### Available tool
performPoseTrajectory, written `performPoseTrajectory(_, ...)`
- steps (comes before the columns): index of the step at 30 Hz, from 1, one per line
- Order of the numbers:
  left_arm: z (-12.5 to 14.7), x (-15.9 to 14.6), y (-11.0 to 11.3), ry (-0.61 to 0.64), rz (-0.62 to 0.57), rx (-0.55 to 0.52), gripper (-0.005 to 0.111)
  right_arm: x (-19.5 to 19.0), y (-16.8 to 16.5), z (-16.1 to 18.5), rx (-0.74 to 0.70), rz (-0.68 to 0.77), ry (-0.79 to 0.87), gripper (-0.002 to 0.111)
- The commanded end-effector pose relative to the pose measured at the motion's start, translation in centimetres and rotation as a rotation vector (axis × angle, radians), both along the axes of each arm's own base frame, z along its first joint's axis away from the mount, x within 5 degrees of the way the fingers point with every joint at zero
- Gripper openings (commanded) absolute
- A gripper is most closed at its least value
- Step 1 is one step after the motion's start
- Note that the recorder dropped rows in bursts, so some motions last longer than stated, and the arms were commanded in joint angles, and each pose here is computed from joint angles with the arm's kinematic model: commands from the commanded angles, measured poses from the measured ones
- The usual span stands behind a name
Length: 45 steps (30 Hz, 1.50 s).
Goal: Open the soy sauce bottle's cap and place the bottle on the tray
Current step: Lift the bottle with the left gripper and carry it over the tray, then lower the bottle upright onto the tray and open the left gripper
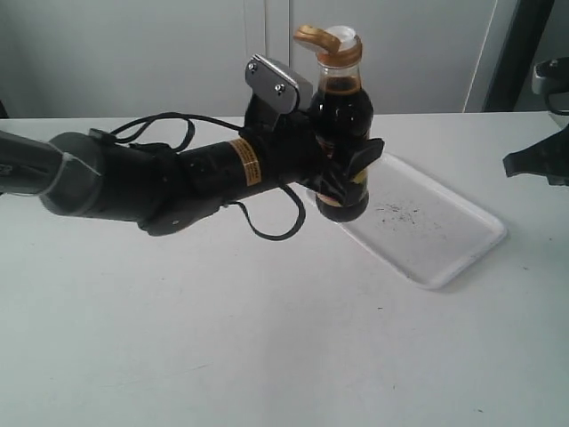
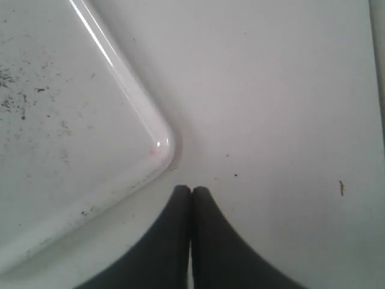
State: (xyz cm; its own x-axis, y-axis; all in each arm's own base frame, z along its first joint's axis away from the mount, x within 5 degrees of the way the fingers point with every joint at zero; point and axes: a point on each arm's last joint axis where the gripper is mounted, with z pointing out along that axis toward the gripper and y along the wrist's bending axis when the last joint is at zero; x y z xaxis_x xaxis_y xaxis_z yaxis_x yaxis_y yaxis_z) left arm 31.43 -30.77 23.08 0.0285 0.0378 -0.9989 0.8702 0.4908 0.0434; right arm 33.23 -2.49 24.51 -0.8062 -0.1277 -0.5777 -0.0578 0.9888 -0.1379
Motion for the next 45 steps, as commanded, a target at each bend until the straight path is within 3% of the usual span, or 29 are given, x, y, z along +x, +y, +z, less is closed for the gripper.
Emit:
performPoseTrajectory(1,2.0,1.0,-1.4,-0.031,-0.025,-0.144,0.000,0.3,-0.2,-0.6,0.011,-0.013,0.000,0.000)
performPoseTrajectory(20,-0.6,5.8,-5.3,0.014,-0.001,-0.164,0.000,0.7,0.0,-1.1,0.051,-0.032,-0.011,0.000)
performPoseTrajectory(31,-1.4,5.9,-9.0,0.023,-0.001,-0.096,0.000,0.8,0.0,-1.0,0.051,-0.032,-0.024,0.000)
performPoseTrajectory(45,-2.1,6.3,-9.2,0.039,0.009,-0.077,0.000,0.8,0.0,-1.0,0.051,-0.031,-0.026,0.000)
